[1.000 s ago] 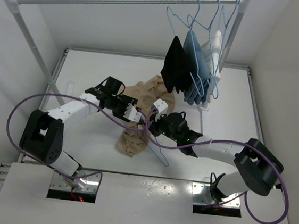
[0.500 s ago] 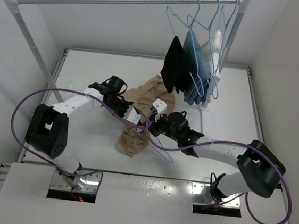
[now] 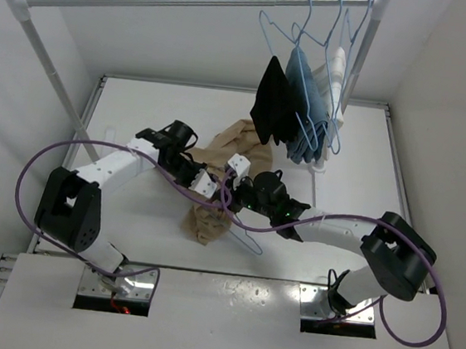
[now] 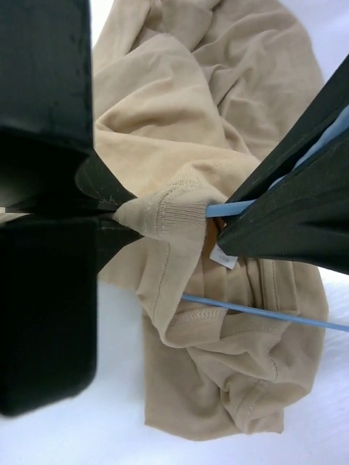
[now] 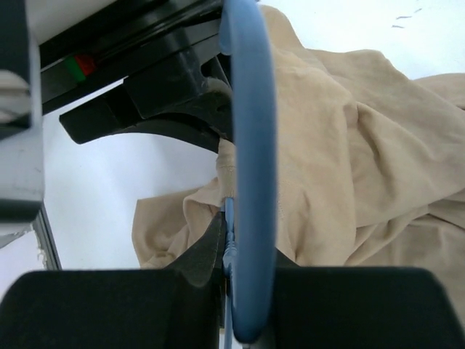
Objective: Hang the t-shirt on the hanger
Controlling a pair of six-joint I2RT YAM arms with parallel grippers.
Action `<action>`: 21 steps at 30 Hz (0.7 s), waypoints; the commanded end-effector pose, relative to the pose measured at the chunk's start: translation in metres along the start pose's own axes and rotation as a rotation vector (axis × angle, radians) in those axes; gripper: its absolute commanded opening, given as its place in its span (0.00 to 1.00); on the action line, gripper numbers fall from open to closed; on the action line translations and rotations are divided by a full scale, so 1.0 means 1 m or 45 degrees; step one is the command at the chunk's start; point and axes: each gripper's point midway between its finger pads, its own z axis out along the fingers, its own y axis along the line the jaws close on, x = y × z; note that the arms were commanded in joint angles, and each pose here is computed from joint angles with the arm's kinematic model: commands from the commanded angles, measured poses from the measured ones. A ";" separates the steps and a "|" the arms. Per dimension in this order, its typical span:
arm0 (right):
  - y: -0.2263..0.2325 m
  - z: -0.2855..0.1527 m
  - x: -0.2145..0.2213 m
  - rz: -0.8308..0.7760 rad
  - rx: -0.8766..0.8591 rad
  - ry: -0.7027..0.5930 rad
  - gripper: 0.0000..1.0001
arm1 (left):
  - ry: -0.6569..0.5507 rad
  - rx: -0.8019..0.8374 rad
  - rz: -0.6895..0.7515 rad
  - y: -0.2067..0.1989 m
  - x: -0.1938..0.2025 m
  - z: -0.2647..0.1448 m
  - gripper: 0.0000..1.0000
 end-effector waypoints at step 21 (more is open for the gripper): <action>-0.033 -0.051 -0.081 0.407 0.487 0.095 0.78 | 0.077 -0.743 -1.180 -0.008 0.013 -0.064 0.00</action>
